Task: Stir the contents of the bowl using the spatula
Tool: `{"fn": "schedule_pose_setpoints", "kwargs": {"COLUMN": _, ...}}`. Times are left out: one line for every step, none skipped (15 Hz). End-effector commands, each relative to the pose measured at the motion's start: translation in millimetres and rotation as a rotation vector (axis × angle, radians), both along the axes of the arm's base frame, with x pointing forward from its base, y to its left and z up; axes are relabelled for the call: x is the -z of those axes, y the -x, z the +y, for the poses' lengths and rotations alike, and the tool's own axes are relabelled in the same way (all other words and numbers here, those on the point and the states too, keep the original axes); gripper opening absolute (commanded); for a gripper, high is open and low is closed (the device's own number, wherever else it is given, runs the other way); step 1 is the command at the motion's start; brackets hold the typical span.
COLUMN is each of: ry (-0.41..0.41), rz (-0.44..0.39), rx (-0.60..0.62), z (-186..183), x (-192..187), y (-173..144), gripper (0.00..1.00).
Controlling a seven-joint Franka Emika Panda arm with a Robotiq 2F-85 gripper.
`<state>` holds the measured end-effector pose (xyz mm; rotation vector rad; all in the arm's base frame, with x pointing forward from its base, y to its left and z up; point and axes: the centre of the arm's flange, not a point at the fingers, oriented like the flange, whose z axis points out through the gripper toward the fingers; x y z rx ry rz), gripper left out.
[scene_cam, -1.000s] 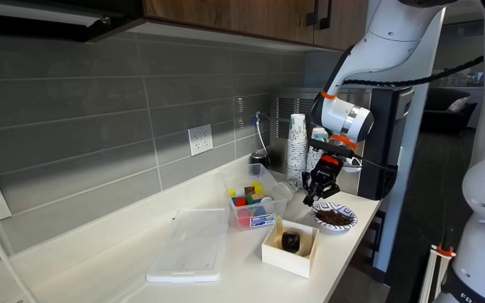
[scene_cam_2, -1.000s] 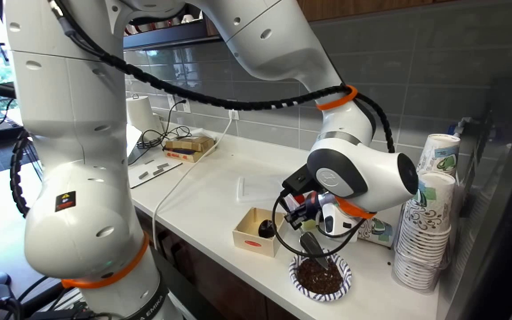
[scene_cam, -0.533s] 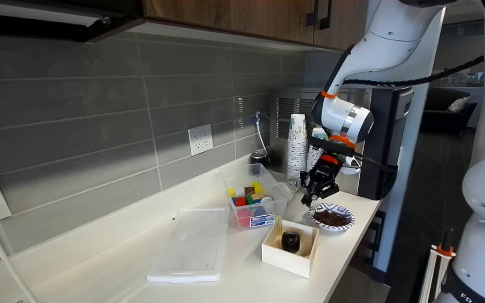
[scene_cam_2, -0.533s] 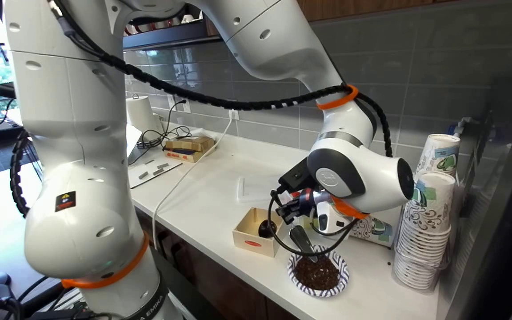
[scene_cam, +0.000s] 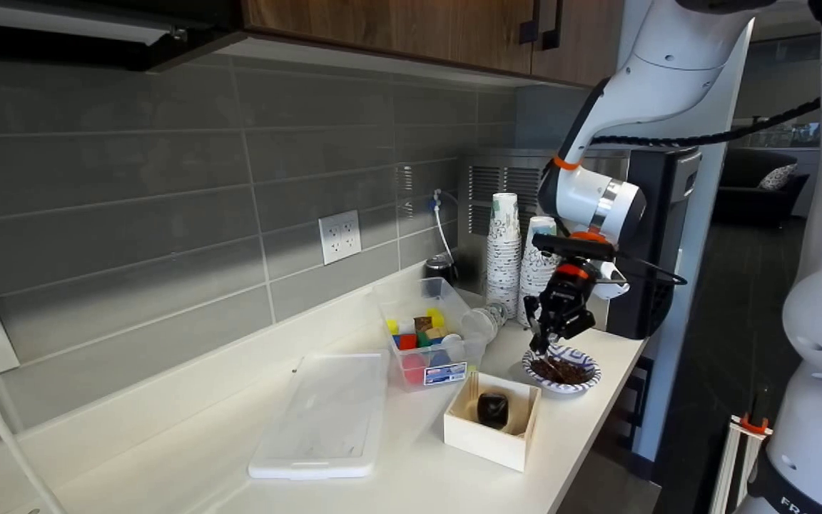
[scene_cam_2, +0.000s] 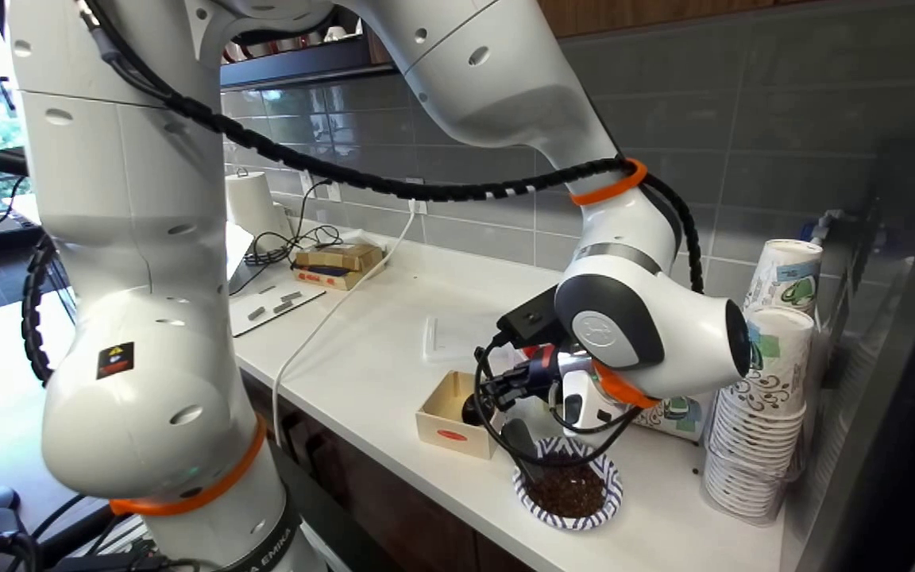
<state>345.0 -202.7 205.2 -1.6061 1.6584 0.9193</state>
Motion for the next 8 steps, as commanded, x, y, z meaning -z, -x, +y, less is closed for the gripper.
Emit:
{"fn": "schedule_pose_setpoints", "kwargs": {"ry": 0.036, "rz": 0.054, "rx": 0.042, "z": -18.6, "x": -5.3, "y": 16.8, "gripper": 0.03}}
{"fn": "schedule_pose_setpoints", "kwargs": {"ry": 0.048, "rz": 0.062, "rx": 0.051, "z": -23.2, "x": -7.1, "y": 19.2, "gripper": 0.03}}
{"fn": "schedule_pose_setpoints", "kwargs": {"ry": 0.072, "rz": 0.068, "rx": 0.060, "z": -27.4, "x": -8.4, "y": 21.2, "gripper": 0.03}}
{"fn": "schedule_pose_setpoints", "kwargs": {"ry": 0.089, "rz": 0.064, "rx": 0.069, "z": -31.0, "x": -9.1, "y": 22.3, "gripper": 0.03}}
{"fn": "schedule_pose_setpoints", "kwargs": {"ry": 0.111, "rz": 0.057, "rx": 0.077, "z": -33.6, "x": -10.7, "y": 22.3, "gripper": 0.03}}
{"fn": "schedule_pose_setpoints", "kwargs": {"ry": 0.132, "rz": 0.050, "rx": 0.084, "z": -35.4, "x": -9.7, "y": 22.3, "gripper": 0.03}}
{"fn": "schedule_pose_setpoints", "kwargs": {"ry": 0.152, "rz": 0.040, "rx": 0.094, "z": -35.8, "x": -9.6, "y": 21.2, "gripper": 0.03}}
{"fn": "schedule_pose_setpoints", "kwargs": {"ry": 0.172, "rz": 0.028, "rx": 0.103, "z": -35.8, "x": -9.5, "y": 20.4, "gripper": 0.03}}
